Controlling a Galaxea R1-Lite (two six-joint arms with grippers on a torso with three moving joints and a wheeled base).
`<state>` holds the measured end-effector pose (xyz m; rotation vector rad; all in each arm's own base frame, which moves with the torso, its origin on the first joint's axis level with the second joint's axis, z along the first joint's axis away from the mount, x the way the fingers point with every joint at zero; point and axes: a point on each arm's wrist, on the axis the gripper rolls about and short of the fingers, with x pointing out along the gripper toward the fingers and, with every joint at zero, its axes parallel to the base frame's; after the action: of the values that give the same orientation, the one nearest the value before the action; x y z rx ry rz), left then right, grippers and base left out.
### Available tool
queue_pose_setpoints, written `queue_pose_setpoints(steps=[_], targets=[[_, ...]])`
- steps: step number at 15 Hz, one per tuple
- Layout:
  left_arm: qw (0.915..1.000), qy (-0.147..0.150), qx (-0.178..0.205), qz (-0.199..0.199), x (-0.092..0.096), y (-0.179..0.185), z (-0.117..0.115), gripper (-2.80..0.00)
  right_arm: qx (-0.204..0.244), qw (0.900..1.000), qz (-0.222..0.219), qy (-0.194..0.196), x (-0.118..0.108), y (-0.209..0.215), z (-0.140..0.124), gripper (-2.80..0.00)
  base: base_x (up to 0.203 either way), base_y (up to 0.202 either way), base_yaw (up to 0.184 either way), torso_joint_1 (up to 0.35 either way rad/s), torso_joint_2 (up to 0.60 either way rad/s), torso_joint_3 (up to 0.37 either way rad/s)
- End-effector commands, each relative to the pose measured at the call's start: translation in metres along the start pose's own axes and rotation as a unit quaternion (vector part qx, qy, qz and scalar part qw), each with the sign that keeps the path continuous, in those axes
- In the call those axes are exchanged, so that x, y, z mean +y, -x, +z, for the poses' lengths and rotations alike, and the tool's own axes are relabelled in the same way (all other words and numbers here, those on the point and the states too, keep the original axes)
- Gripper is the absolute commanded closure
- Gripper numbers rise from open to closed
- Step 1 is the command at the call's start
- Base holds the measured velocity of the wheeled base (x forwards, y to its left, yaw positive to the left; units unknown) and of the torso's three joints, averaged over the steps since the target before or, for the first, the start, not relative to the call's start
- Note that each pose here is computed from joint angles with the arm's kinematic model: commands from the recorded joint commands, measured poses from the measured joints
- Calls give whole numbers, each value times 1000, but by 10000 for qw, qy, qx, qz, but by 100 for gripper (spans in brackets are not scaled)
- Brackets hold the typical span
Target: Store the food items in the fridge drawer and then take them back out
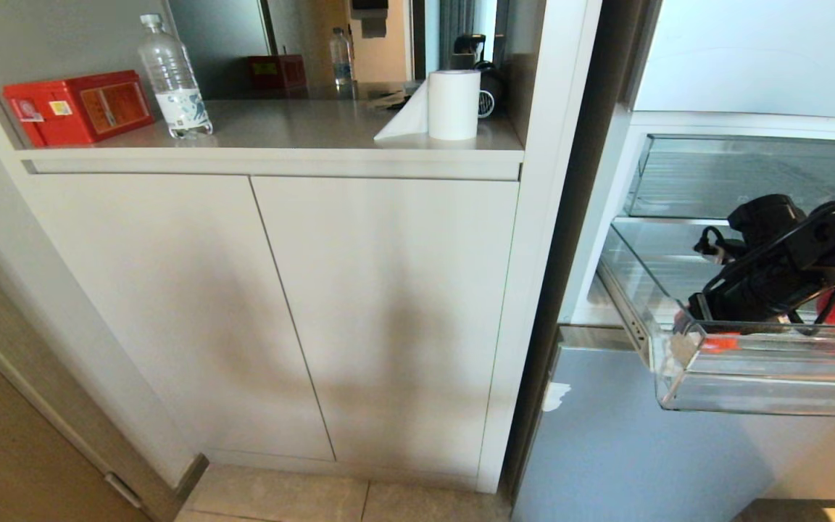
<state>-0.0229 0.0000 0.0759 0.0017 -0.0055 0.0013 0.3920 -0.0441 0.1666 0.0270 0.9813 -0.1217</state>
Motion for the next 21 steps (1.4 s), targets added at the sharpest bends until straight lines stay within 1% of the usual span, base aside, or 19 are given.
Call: queue_pose_setpoints(steps=[1,2,4,6,7,8,10,12,14,15,18,21], targets=[[10000,1,5,1,0,0,0,0,29,10000,-6,1,0,-2,-1,0,0,0,0,0,0,0],[10000,1,5,1,0,0,0,0,8,10000,-8,0,0,0,-1,0,0,0,0,0,0,0],[10000,1,5,1,0,0,0,0,-159,9999,-17,-7,-1,17,0,0,0,0,0,0,0,0],[10000,1,5,1,0,0,0,0,-507,9987,-28,-26,-3,53,0,0,0,0,0,0,0,0],[10000,1,5,1,0,0,0,0,-609,9981,-35,-34,-3,65,-2,0,0,0,0,0,0,0],[10000,1,5,1,0,0,0,0,-805,9967,-45,-43,-4,85,-5,0,0,0,0,0,0,0],[10000,1,5,1,0,0,0,0,-1431,9897,-53,-64,-6,147,-20,0,0,0,0,0,0,0],[10000,1,5,1,0,0,0,0,-1936,9810,-50,-83,-7,199,-48,0,0,0,0,0,0,0],[10000,1,5,1,0,0,0,0,-2394,9708,-34,-159,-7,237,-82,0,0,0,0,0,0,0],[10000,1,5,1,0,0,0,0,-2619,9648,-24,-226,-7,249,-102,0,0,0,0,0,0,0],[10000,1,5,1,0,0,0,0,-3172,9476,7,-378,-6,258,-164,0,0,0,0,0,0,0],[10000,1,5,1,0,0,0,0,-3818,9234,76,-391,-4,259,-239,0,0,0,0,0,0,0]])
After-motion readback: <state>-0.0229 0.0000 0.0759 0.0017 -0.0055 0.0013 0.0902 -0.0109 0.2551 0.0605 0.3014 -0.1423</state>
